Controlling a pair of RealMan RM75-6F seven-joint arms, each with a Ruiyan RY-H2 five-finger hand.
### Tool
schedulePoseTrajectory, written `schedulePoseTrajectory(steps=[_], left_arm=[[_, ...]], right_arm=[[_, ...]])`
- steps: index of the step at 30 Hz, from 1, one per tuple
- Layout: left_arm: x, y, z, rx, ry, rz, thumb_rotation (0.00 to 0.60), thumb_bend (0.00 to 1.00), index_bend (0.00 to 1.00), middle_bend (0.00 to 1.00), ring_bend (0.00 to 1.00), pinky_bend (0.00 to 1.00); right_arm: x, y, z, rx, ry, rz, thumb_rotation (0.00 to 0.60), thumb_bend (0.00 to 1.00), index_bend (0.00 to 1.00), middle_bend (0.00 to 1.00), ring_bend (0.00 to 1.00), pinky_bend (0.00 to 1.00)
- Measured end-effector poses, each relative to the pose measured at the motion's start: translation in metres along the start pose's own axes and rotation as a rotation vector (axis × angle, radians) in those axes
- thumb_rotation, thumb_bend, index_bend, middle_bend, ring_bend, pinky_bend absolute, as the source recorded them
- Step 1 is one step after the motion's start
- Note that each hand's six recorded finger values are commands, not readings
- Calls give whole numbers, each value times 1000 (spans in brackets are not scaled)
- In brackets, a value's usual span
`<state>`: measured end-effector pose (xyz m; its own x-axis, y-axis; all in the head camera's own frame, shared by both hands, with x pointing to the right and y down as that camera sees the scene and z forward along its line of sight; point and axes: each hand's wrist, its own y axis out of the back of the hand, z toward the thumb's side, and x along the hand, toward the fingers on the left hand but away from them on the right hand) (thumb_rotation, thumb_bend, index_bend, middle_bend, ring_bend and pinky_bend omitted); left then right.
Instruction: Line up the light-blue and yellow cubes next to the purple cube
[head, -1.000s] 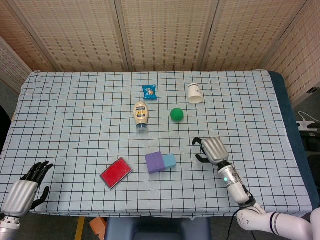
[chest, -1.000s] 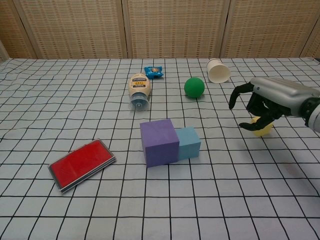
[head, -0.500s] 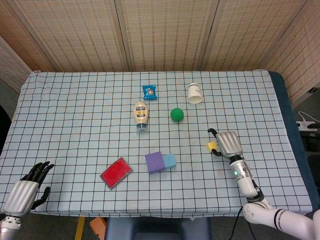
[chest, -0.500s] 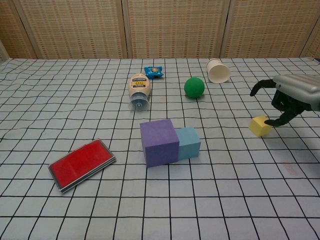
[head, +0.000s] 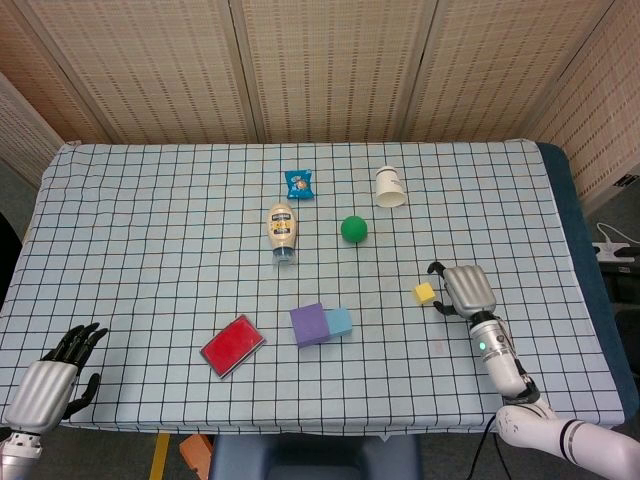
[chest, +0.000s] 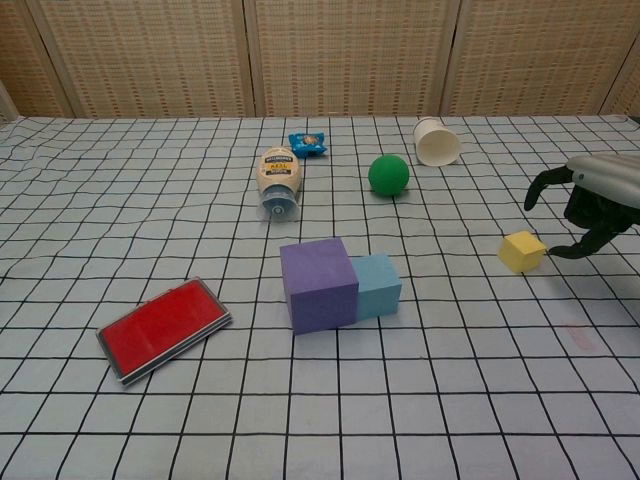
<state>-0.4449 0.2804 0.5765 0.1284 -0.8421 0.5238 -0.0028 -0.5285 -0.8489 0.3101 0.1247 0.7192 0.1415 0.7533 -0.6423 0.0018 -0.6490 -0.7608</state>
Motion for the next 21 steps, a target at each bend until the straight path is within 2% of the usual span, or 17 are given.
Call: schedulePoseTrajectory(steps=[14, 21], left_arm=[[1, 0, -1, 3, 2, -3, 600, 516, 121, 72, 87, 400], [1, 0, -1, 1, 4, -1, 600, 516, 121, 72, 86, 400]], right_arm=[[-7, -13, -6, -30, -1, 34, 600, 132, 390, 917, 811, 903], [-10, -19, -6, -47, 4, 38, 600, 132, 434, 919, 816, 903]])
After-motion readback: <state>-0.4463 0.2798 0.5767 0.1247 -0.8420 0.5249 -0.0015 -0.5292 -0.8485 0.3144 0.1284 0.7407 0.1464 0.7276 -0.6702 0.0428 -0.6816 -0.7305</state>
